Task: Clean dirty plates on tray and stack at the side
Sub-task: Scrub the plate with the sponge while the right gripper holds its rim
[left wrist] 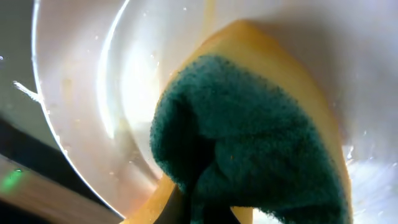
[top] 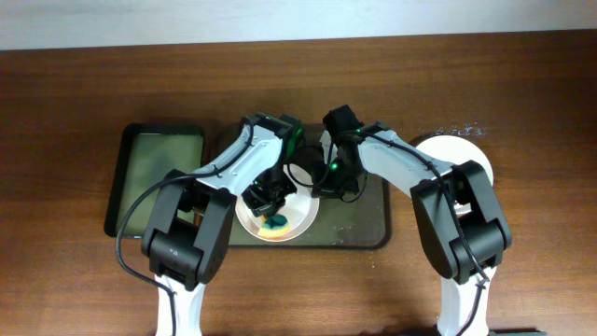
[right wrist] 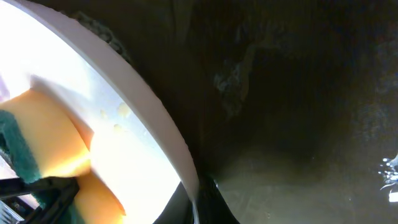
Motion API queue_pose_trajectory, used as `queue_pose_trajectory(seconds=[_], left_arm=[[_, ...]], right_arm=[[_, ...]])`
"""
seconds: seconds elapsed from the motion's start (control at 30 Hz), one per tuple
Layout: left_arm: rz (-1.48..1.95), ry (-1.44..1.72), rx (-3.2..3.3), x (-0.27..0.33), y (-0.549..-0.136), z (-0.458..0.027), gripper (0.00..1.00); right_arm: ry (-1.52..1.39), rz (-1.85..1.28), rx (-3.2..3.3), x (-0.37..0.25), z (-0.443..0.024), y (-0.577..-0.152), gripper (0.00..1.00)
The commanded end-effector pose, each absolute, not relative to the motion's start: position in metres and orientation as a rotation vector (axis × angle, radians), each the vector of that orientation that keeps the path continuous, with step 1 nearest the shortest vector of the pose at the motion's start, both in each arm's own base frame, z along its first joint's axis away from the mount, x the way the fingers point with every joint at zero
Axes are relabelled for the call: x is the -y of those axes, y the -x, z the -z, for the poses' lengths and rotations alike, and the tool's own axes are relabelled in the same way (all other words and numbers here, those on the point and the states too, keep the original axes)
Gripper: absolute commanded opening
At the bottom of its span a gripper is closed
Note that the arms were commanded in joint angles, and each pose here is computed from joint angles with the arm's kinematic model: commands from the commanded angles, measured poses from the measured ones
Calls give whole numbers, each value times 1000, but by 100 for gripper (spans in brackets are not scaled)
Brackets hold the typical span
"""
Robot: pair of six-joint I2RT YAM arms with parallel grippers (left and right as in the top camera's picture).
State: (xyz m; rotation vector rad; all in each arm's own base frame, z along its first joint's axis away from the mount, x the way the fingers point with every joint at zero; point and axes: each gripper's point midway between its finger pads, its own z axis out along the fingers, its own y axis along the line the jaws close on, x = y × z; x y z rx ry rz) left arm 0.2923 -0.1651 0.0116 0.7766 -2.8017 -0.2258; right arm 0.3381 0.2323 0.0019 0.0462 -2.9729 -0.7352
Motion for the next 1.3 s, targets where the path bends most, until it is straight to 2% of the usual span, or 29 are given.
queue_pose_trajectory(seconds=[0.0, 0.2, 0.37, 0.6, 0.87, 0.97, 1.07, 1.13, 1.2, 1.27], left_arm=[[306, -889, 2871, 166, -305, 9, 0], [315, -933, 3074, 164, -347, 11, 0], [233, -525, 3340, 167, -399, 8, 0], [101, -126, 3412, 166, -426, 7, 0], [-118, -145, 3478, 142, -465, 1, 0], [-119, 13, 3556, 136, -484, -6, 0], [-136, 243, 3558, 143, -486, -7, 0], [-272, 462, 3502, 160, -478, -7, 0], [-548, 640, 3393, 187, -461, -9, 0], [-774, 681, 3277, 207, -443, -14, 0]], right_arm=[[11, 597, 2957, -217, 28, -328, 4], [11, 594, 2955, -216, 28, -328, 4], [13, 587, 2954, -215, 29, -327, 4], [12, 587, 2954, -215, 29, -327, 4], [12, 587, 2954, -215, 29, -327, 4], [12, 587, 2954, -215, 29, -327, 4], [12, 587, 2954, -215, 29, -327, 4], [12, 587, 2955, -215, 29, -327, 4], [12, 587, 2955, -215, 29, -327, 4], [12, 587, 2954, -215, 29, -327, 4]])
